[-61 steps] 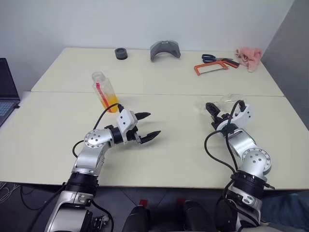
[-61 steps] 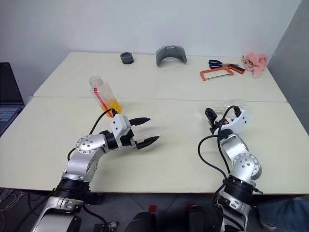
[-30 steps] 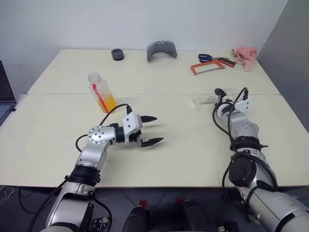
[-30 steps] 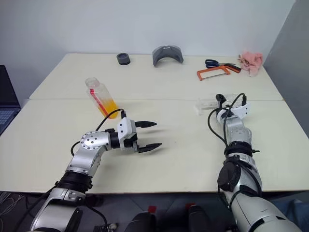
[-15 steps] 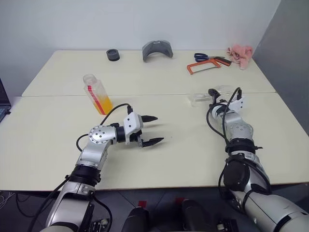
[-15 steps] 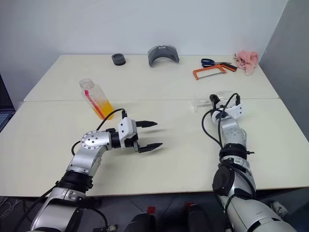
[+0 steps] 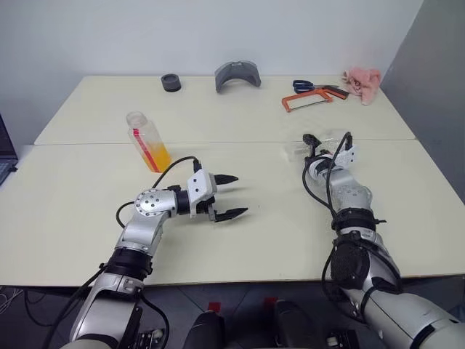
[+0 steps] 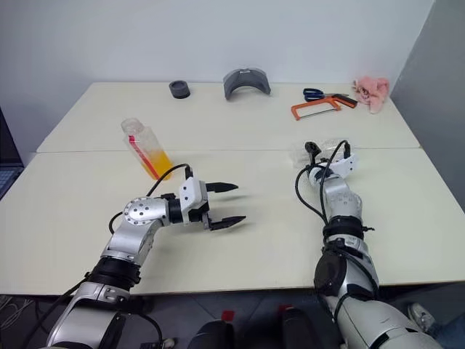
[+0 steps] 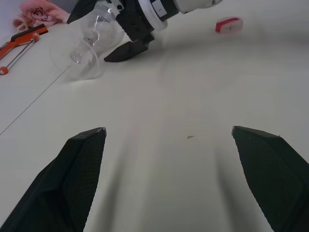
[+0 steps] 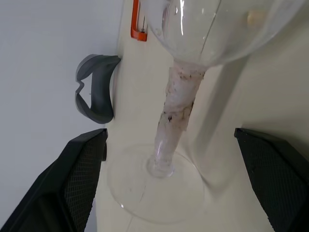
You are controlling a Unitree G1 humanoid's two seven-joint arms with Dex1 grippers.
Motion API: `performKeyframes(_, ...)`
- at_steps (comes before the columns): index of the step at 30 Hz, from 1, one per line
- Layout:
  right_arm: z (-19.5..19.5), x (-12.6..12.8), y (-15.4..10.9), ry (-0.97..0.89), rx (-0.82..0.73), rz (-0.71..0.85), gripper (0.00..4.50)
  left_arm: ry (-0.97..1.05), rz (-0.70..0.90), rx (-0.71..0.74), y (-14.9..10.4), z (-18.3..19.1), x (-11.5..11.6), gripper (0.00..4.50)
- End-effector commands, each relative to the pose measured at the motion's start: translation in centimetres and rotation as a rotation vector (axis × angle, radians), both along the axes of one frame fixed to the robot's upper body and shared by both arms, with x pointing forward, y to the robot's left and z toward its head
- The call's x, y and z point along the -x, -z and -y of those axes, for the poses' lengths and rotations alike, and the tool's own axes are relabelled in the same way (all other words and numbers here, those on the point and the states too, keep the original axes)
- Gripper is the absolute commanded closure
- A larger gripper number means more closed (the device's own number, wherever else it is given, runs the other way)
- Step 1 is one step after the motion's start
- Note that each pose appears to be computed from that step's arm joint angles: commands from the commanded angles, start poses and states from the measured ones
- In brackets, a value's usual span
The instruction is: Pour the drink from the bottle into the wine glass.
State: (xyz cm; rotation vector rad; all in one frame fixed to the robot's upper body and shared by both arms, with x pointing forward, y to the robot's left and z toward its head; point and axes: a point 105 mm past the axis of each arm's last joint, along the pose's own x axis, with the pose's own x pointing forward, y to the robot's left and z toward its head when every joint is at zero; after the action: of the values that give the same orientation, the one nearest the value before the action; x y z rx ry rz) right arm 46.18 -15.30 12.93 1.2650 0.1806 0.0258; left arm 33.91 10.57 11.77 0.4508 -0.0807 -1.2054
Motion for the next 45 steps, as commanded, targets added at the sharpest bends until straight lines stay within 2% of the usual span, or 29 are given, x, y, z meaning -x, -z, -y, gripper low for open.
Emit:
performKeyframes(1, 1.0, -0.5, -0.2, 0.037, 0.008, -0.001, 0.0, 0.017, 0.051, -0.005, -1.2, 0.3, 0.0, 0.02)
performKeyframes(7, 2.1, -1.3, -0.6, 0.094, 0.001, -0.01, 0.0, 0.022, 0.059, -0.019, -1.3, 0.4, -0.1, 0.02)
performKeyframes(11, 2.6, -1.4, -0.6, 0.112, -0.018, -0.015, 1.26, 0.02, 0.063, -0.022, -1.3, 0.4, -0.1, 0.0)
performKeyframes(18, 1.9, -1.3, -0.1, 0.081, -0.031, -0.015, 3.81, 0.019, 0.063, -0.02, -1.2, 0.5, 0.0, 0.0)
performKeyframes(20, 1.6, -1.3, -0.4, 0.062, -0.024, -0.001, 4.28, 0.019, 0.061, -0.019, -1.1, 0.5, 0.0, 0.0)
performKeyframes(22, 1.1, -1.3, -1.1, 0.027, 0.006, 0.036, 4.28, 0.018, 0.059, -0.019, -1.0, 0.5, 0.1, 0.0)
performKeyframes(25, 0.1, -0.9, -1.8, -0.044, 0.173, 0.102, 4.28, 0.014, 0.057, -0.018, -1.0, 0.4, 0.2, 0.0)
performKeyframes(28, -1.5, 0.6, -1.8, -0.13, 0.509, 0.198, 4.29, 0.006, 0.056, -0.017, -0.9, 0.3, 0.2, 0.0)
performKeyframes(31, -3.8, 3.2, -0.8, -0.245, 0.777, 0.292, 4.29, -0.004, 0.054, -0.019, -0.7, 0.1, 0.3, 0.0)
performKeyframes(34, -5.3, 5.3, 0.8, -0.32, 0.945, 0.338, 4.3, -0.015, 0.05, -0.017, -0.5, -0.1, 0.4, 0.0)
performKeyframes(39, -5.8, 6.3, 2.4, -0.328, 1.12, 0.36, 4.3, -0.039, 0.035, -0.008, -0.3, -0.5, 0.4, 0.0)
performKeyframes(45, -8.2, 5.4, -0.5, -0.352, 1.169, 0.534, 4.3, -0.13, 0.039, 0.013, -0.7, -2.0, -0.1, 0.0)
